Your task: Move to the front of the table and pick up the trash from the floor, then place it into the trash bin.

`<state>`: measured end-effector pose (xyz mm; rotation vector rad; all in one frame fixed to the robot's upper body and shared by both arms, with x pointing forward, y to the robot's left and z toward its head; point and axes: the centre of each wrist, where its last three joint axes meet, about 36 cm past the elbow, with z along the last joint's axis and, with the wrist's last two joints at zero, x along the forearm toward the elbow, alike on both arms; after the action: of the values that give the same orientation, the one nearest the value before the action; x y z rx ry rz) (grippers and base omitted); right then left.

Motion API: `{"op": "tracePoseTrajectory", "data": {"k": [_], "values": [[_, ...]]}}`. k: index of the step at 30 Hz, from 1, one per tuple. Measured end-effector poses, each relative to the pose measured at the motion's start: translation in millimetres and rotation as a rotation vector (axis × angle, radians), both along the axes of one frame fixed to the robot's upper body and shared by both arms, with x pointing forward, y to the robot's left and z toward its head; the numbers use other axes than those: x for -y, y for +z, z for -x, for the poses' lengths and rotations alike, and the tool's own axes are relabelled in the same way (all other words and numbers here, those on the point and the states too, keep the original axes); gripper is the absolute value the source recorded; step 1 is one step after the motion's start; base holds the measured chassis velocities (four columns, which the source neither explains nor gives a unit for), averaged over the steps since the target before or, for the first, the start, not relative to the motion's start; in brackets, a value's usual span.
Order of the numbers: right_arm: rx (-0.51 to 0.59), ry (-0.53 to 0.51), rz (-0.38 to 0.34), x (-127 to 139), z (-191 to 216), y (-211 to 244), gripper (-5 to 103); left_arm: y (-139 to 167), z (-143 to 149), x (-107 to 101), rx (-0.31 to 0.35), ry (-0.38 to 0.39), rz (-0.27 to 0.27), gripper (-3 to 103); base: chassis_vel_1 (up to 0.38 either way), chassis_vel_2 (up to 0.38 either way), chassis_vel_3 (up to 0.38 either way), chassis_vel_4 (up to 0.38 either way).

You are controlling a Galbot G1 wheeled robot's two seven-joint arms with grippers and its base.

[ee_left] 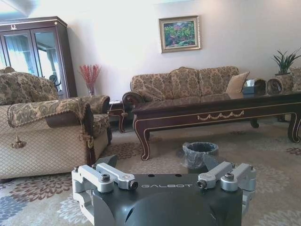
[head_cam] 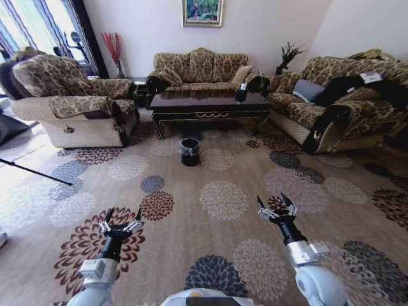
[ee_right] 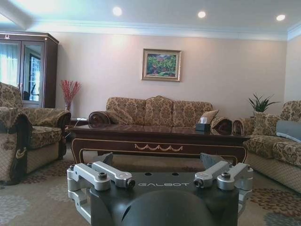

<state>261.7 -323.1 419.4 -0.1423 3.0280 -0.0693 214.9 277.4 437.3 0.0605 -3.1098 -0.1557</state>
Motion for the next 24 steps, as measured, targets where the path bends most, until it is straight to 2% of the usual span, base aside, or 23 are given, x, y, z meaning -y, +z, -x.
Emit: {"op": "tracePoseTrajectory", "data": {"k": [24], "values": [[0.0, 0.0, 0.0, 0.0, 0.0, 0.0, 100, 0.0, 0.0, 0.0, 0.0, 0.0, 0.0, 100, 0.0, 0.0, 0.0, 0.0]]}}
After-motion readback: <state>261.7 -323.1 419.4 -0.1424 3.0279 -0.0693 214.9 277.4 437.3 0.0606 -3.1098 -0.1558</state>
